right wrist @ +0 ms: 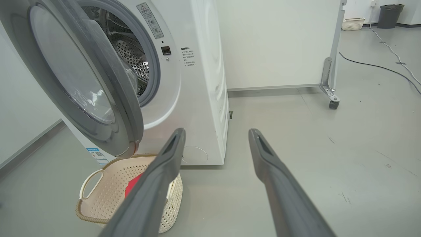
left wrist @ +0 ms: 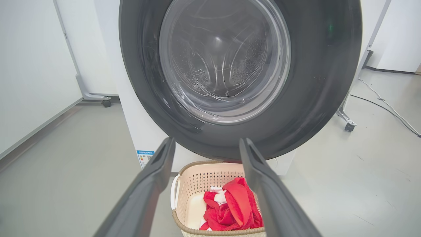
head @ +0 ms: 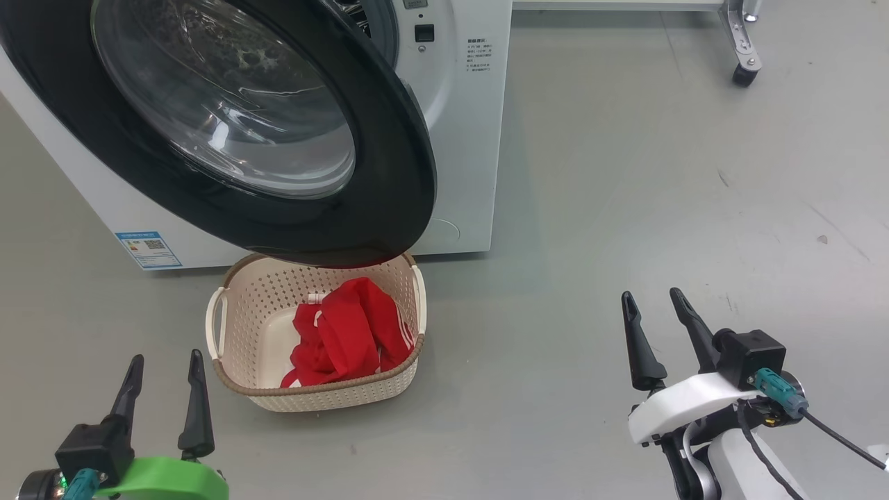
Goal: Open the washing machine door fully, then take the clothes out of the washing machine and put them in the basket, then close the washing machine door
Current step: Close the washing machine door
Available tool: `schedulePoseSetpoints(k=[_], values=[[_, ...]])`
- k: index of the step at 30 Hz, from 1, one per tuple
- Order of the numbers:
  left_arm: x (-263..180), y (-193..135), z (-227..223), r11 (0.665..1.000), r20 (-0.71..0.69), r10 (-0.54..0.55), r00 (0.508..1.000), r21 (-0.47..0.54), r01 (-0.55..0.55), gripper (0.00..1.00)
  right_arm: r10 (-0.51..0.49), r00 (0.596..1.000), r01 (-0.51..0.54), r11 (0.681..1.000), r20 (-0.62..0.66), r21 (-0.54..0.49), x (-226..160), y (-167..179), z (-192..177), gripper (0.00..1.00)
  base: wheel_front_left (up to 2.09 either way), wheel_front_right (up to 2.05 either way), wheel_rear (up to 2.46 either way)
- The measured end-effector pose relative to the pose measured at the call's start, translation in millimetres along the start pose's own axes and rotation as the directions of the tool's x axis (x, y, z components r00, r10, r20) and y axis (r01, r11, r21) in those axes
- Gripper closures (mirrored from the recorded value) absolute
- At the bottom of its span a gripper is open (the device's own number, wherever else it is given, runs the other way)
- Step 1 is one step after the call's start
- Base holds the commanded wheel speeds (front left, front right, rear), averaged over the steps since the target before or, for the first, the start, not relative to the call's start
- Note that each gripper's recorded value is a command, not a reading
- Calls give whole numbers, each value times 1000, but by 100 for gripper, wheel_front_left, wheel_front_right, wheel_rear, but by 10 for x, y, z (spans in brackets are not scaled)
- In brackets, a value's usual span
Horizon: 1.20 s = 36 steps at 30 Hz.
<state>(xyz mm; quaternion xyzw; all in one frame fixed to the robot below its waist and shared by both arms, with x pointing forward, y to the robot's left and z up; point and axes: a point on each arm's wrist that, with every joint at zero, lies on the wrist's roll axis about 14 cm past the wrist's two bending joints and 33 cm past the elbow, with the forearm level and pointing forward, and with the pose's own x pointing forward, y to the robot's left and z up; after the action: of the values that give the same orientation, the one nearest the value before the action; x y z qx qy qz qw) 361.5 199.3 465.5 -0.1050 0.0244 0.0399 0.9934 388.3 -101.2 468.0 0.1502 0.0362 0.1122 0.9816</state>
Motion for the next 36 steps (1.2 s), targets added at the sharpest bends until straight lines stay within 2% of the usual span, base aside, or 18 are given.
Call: schedulePoseSetpoints(k=[5,6,7,8,16,22,28,36], values=[[-16,20,2,1000,2,1,1000,17,-1,0,2,1000,-2,1000,-2,0,2,5,-8,0,0,0,0],[-18,23,3,1000,2,3,1000,17,-3,0,2,1000,-2,1000,-3,0,2,6,-9,5,0,0,0],[-20,24,3,1000,3,5,1000,16,-5,0,3,1000,-3,1000,-3,0,3,10,-11,56,0,0,0],[-21,24,4,1000,3,5,1000,17,-5,0,5,1000,-5,1000,-4,0,2,16,-15,100,0,0,0],[-27,17,16,1000,8,-6,1000,19,5,0,42,997,-42,999,58,-1,58,128,184,100,0,0,0],[-44,11,-2,1000,5,-9,1000,12,9,0,163,975,-160,987,153,-34,183,459,511,100,0,0,0],[-99,26,-44,1000,-8,-4,1000,7,4,0,310,935,-296,950,172,-99,282,892,609,100,0,0,0],[-218,164,-63,999,-15,35,999,10,-35,0,506,861,-488,853,62,-183,268,1424,314,100,0,0,0]])
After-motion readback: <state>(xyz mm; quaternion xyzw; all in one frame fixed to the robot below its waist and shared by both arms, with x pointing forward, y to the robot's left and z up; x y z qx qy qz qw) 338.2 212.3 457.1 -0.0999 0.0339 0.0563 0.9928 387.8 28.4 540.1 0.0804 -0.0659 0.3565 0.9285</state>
